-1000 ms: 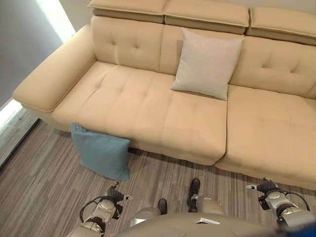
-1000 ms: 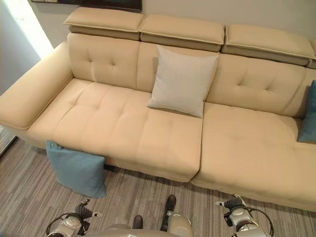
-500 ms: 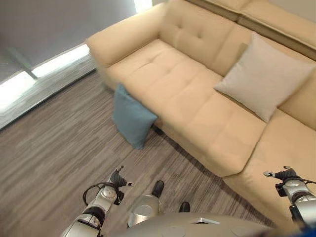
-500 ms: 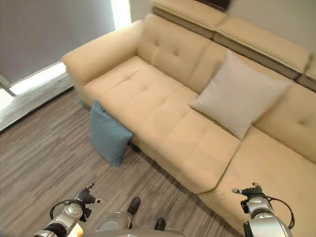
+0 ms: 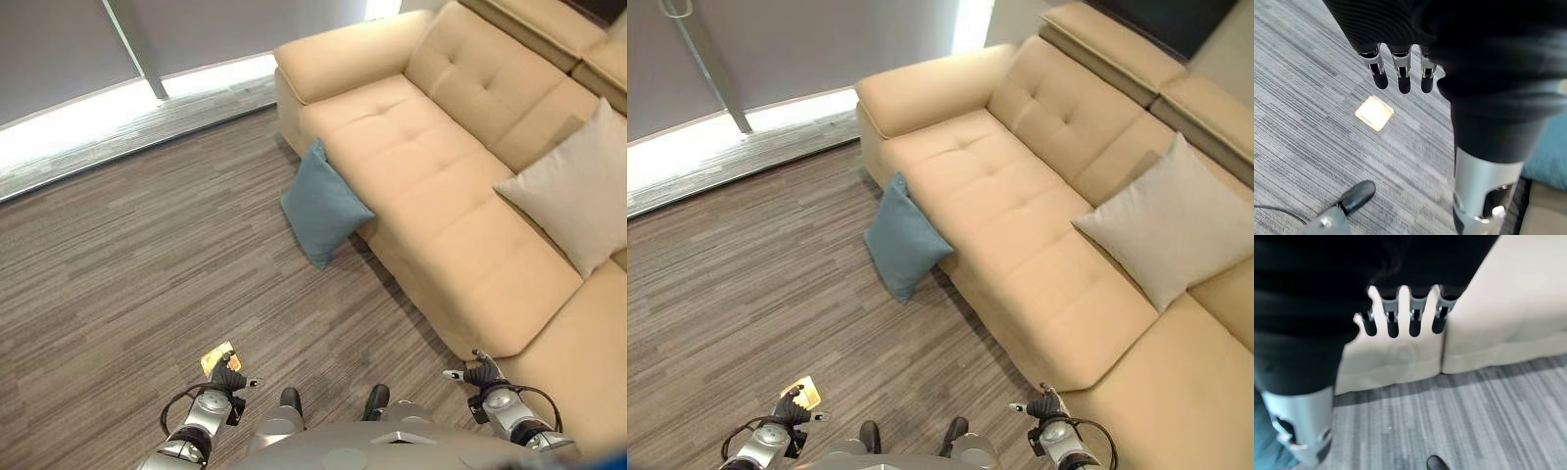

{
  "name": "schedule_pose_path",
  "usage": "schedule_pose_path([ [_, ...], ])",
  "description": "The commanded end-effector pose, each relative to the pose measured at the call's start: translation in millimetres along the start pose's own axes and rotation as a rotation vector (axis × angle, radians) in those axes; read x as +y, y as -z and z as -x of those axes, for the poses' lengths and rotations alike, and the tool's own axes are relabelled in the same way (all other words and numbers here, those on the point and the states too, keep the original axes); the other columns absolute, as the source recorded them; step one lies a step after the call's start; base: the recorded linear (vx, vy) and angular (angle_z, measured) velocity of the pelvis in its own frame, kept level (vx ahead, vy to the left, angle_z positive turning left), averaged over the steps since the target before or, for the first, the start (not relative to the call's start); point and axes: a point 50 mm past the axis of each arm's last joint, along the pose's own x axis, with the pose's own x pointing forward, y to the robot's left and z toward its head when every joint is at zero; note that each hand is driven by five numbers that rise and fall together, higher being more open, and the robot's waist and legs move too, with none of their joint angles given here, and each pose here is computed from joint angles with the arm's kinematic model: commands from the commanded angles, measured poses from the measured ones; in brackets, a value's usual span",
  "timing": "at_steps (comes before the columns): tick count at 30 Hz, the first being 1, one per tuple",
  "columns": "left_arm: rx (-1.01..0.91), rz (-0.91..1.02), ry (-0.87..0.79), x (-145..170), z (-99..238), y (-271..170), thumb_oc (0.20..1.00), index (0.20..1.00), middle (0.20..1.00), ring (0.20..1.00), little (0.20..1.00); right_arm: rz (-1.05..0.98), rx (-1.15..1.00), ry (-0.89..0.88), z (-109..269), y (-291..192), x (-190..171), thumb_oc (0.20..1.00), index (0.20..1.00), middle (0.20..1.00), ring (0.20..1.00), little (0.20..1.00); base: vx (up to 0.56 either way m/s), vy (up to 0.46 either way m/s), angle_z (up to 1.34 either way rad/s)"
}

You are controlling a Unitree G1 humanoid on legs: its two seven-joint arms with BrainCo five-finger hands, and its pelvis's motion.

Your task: Pick up all the scattered cushions and arrange them neatly on the sofa.

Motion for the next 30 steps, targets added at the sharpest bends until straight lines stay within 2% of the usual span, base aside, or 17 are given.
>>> schedule_pose_path([
  [1,0.015,-0.013,-0.035,8.5,-1.2,3.4,1.0,1.0,1.0,1.0,1.0,0.092,-0.024,-0.015,0.3,-2.8,3.3,1.0,1.0,1.0,1.0,1.0,0.09,0.048,1.27],
  [9,0.068,-0.014,-0.033,3.8,2.1,17.0,1.0,1.0,1.0,1.0,1.0,0.048,-0.019,-0.015,5.3,9.2,5.2,1.0,1.0,1.0,1.0,1.0,0.09,-0.102,1.33],
  [16,0.087,-0.013,-0.025,-0.8,3.6,20.5,1.0,1.0,1.0,1.0,1.0,0.029,0.013,-0.014,6.9,17.7,5.1,1.0,1.0,1.0,1.0,1.0,0.03,0.003,0.62],
  [22,0.138,-0.006,-0.05,8.3,6.1,34.4,1.0,1.0,1.0,1.0,1.0,0.049,-0.006,-0.033,5.9,7.8,12.1,1.0,1.0,1.0,1.0,1.0,0.12,0.124,-0.06],
  [25,0.111,-0.009,-0.081,19.2,2.5,26.4,1.0,1.0,1.0,1.0,1.0,0.054,-0.044,-0.049,5.9,-3.6,17.6,1.0,1.0,1.0,1.0,1.0,0.16,0.299,-0.53],
  [30,0.103,-0.002,-0.062,14.5,1.8,23.2,1.0,1.0,1.0,1.0,1.0,0.074,-0.025,-0.05,4.0,-2.0,14.4,1.0,1.0,1.0,1.0,1.0,0.27,0.157,-0.06],
])
